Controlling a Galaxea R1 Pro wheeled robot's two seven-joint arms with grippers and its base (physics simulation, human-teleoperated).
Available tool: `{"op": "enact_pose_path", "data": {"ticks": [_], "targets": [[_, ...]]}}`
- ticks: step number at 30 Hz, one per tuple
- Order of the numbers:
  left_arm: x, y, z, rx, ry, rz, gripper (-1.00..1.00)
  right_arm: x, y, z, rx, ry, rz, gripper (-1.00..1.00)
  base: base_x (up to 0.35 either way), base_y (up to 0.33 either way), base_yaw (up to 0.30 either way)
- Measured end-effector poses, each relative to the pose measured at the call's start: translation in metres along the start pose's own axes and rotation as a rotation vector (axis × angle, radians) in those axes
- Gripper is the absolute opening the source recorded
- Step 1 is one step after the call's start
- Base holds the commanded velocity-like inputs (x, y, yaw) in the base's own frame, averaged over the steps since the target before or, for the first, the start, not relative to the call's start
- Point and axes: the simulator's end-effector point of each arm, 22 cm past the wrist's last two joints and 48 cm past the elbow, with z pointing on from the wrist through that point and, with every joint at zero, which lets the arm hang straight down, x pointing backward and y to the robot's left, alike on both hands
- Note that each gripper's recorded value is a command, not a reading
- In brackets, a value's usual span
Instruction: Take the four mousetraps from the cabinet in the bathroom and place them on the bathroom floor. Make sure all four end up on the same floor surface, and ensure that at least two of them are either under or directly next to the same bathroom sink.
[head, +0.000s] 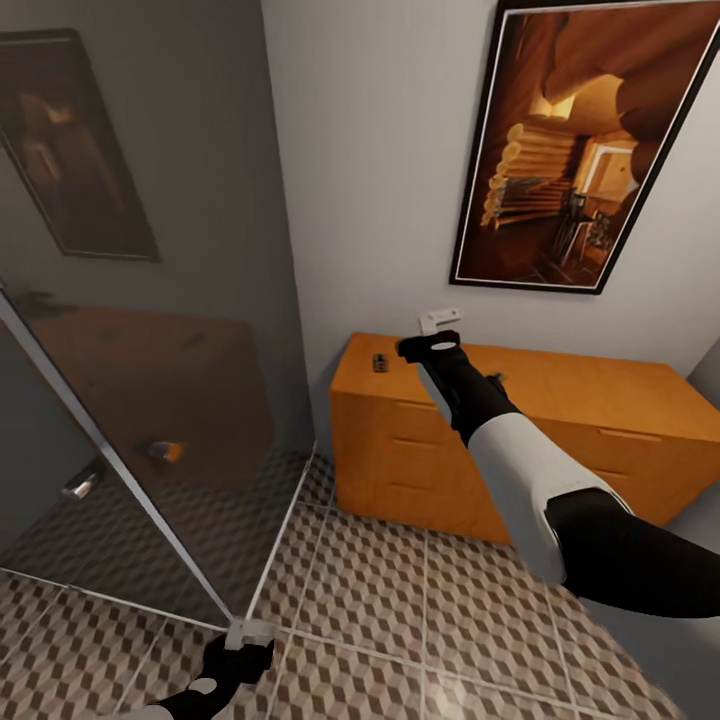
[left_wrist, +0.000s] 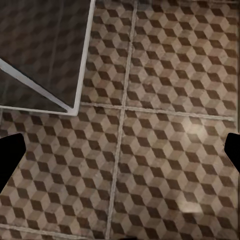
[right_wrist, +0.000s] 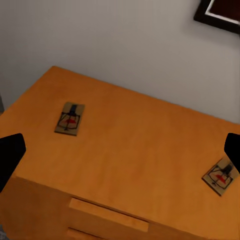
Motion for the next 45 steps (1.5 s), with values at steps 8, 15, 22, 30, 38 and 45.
{"op": "enact_pose_path", "data": {"ticks": [8,15,22,30,38,45], "targets": [[0.000,0.000,0.000,0.000,0.000,0.000,1.00,0.021,0.004,0.005,-0.007,0.030,-0.008,1.00,0.222,-0.244,0.000],[0.000,0.000,0.000,0.000,-0.001,0.000,1.00,0.039,0.008,0.009,-0.013,0.042,-0.013,1.00,0.187,-0.163,0.000],[0.000,0.000,0.000,0.000,-0.001,0.000,1.00,0.060,0.011,0.012,-0.020,0.069,-0.019,1.00,0.042,-0.032,0.000],[0.000,0.000,0.000,-0.001,-0.001,0.000,1.00,0.070,0.013,0.012,-0.023,0.080,-0.022,1.00,0.087,0.077,0.000],[0.000,0.000,0.000,-0.001,-0.001,0.000,1.00,0.072,0.014,0.012,-0.025,0.083,-0.021,1.00,0.204,0.194,0.000],[0.000,0.000,0.000,-0.001,-0.001,0.000,1.00,0.072,0.014,0.012,-0.028,0.084,-0.017,1.00,0.220,0.210,0.000]]}}
